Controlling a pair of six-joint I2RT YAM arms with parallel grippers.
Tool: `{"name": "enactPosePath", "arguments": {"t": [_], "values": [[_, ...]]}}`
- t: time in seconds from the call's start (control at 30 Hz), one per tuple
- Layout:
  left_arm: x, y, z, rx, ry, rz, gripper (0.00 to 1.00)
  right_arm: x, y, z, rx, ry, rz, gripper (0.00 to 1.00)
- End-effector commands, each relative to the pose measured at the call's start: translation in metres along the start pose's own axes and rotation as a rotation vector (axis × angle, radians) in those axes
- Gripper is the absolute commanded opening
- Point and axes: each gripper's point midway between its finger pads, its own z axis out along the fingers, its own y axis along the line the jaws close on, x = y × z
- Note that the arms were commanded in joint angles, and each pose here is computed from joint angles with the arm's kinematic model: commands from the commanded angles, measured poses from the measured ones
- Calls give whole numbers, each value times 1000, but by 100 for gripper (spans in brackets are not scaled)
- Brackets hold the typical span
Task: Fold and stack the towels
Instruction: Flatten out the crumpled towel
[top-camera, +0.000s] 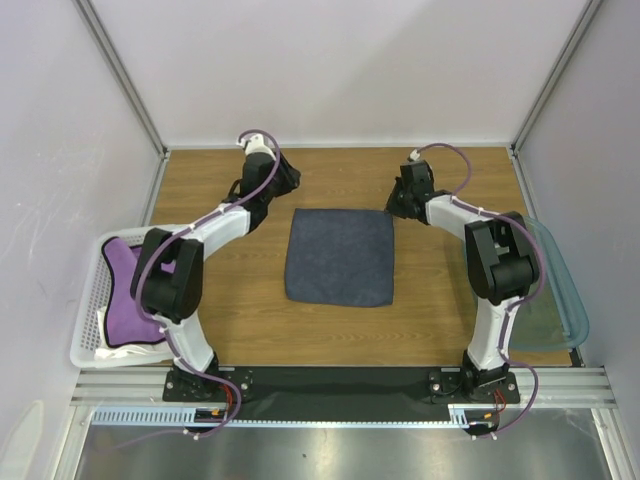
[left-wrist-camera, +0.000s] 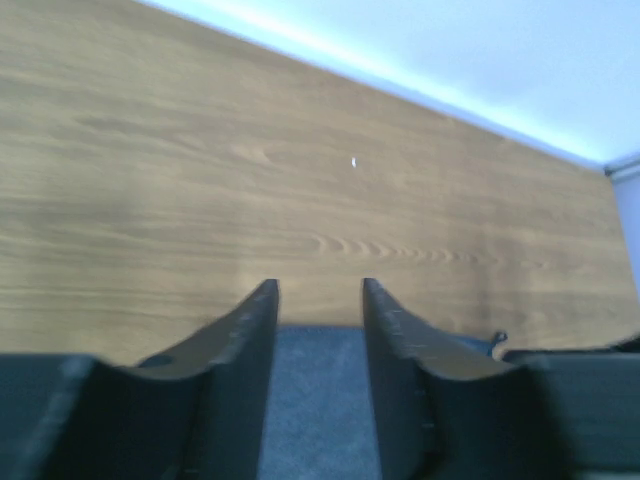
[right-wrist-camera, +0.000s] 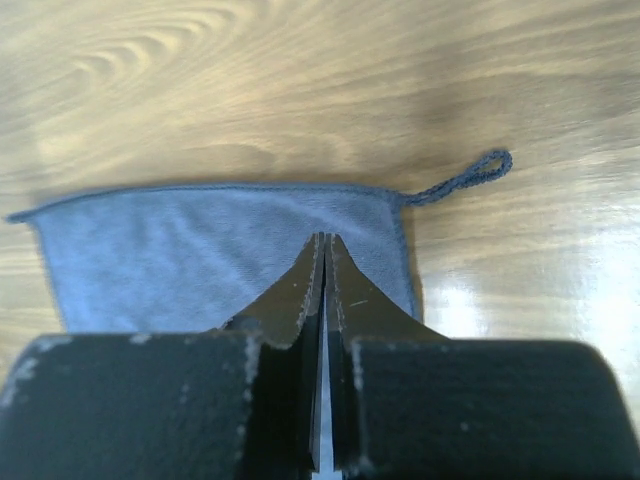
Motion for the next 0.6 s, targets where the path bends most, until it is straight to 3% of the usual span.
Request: {"name": "enactPosePath", "arguments": {"t": [0.0,0.23,0.57], "values": [[33,2,8,24,75,2,41,-1,7,14,-35,11,-16,0],[60,16,28,-7,131,-31,31,6,-3,28,-3,29,-25,0],[98,33,51,-42,213,-69,27,6,-13,45,19,42,-16,0]]}}
